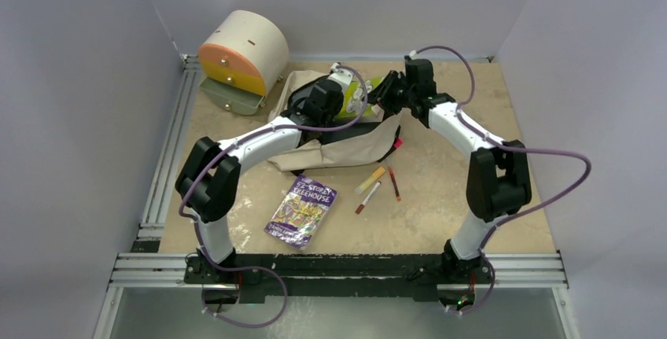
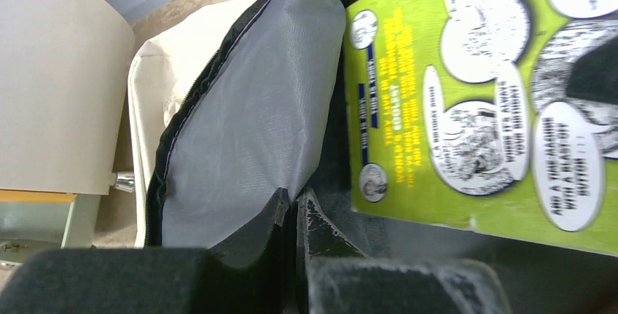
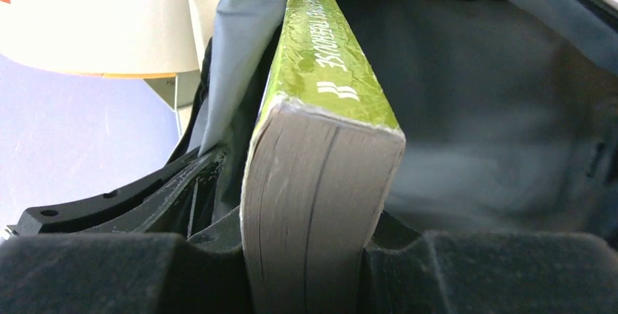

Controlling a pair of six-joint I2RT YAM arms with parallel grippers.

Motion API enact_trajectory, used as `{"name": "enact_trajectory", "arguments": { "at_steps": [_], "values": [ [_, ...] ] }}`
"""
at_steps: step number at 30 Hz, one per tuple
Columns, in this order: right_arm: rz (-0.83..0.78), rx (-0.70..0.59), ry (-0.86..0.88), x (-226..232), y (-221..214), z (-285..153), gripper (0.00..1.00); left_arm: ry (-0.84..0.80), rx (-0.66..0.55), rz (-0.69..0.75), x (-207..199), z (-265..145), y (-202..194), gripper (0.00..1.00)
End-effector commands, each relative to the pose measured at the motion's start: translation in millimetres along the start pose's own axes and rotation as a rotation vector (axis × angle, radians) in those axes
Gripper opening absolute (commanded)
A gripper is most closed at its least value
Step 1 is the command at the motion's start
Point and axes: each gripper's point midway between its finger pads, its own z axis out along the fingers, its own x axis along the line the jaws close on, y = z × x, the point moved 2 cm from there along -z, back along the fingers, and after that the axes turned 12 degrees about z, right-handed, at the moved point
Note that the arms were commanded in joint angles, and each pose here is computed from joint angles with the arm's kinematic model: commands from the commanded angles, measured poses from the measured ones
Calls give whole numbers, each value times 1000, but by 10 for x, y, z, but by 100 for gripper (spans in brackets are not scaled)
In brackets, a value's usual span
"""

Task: Pack the student bag
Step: Place the book in the student bag.

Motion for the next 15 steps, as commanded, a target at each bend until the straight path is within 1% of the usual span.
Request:
{"name": "enact_trajectory", "arguments": {
  "at_steps": [1,7,15],
  "values": [
    [-77,84,239,659,17,-113,0,57,-138,-120,225,-190,424,0],
    [-41,170,333,773,-142,-41,0,65,-143,-131,243,-204,436,0],
    [-24,235,350,880,-456,294,0,65,-173,-154,266,-246,485,0]
  ]
}}
